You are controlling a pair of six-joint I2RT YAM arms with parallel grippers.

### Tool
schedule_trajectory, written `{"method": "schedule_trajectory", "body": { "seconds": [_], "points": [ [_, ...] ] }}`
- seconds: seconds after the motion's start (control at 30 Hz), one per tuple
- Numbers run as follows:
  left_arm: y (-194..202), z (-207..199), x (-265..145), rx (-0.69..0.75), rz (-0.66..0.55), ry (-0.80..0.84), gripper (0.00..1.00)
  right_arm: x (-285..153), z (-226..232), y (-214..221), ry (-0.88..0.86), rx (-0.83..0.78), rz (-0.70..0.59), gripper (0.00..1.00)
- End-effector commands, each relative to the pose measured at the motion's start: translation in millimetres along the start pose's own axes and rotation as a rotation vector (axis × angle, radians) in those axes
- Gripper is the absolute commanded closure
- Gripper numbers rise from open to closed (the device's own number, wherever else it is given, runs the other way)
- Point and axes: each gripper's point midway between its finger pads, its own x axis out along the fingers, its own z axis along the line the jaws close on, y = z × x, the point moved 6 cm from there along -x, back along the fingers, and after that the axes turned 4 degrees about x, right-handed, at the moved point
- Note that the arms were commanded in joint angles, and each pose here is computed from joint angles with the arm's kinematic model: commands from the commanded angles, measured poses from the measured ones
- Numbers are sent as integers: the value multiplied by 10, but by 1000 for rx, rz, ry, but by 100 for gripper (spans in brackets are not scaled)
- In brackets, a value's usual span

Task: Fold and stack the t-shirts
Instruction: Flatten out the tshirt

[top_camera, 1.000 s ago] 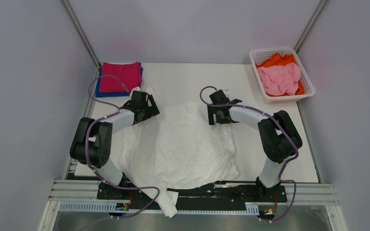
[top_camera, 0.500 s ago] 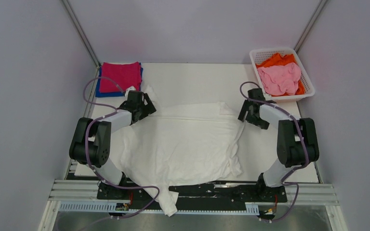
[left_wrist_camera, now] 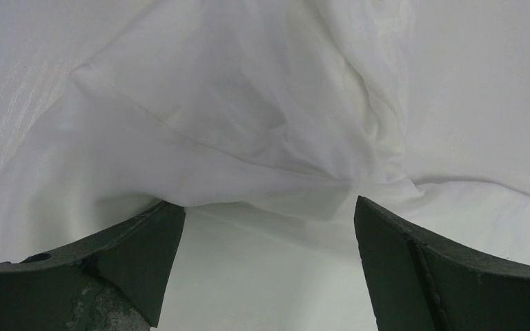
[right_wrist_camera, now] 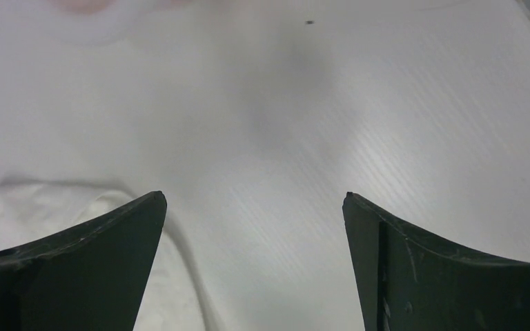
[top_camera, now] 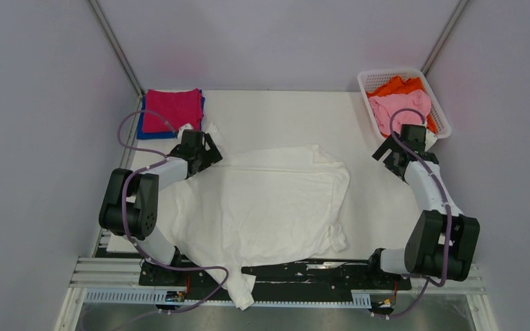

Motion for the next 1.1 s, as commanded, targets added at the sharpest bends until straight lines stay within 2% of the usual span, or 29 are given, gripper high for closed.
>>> {"method": "schedule_trajectory", "body": {
  "seconds": [0.0,0.1,0.17,0.27,0.37,0.5,0.67,0.87,0.93,1.07],
  "points": [
    [67,81,-49,4,35,-13,0,-349,745,247,-385,-318,-27,0],
    [57,73,-69,7,28,-3,0,-433,1200,516,-479,-496,-8,0],
    [72,74,-70,8,32,3,0,-402,1476,707,-481,-610,-3,0],
    [88,80,-67,11,38,2,0,-144,1767,958,-389,-769,-11,0],
    [89,76,-71,12,39,6,0,43,1985,1048,-309,-825,-14,0],
    [95,96,-76,14,38,-5,0,310,2013,1078,-209,-846,-15,0],
    [80,110,-91,14,30,-17,0,518,1691,844,-64,-761,-4,0],
    [73,107,-89,14,28,-18,0,646,1144,155,91,-438,-34,0],
    [67,101,-91,15,29,-15,0,584,1097,4,66,-343,-31,0],
    [34,68,-117,17,23,4,0,383,1203,-46,-45,-312,-34,0]
  ]
}}
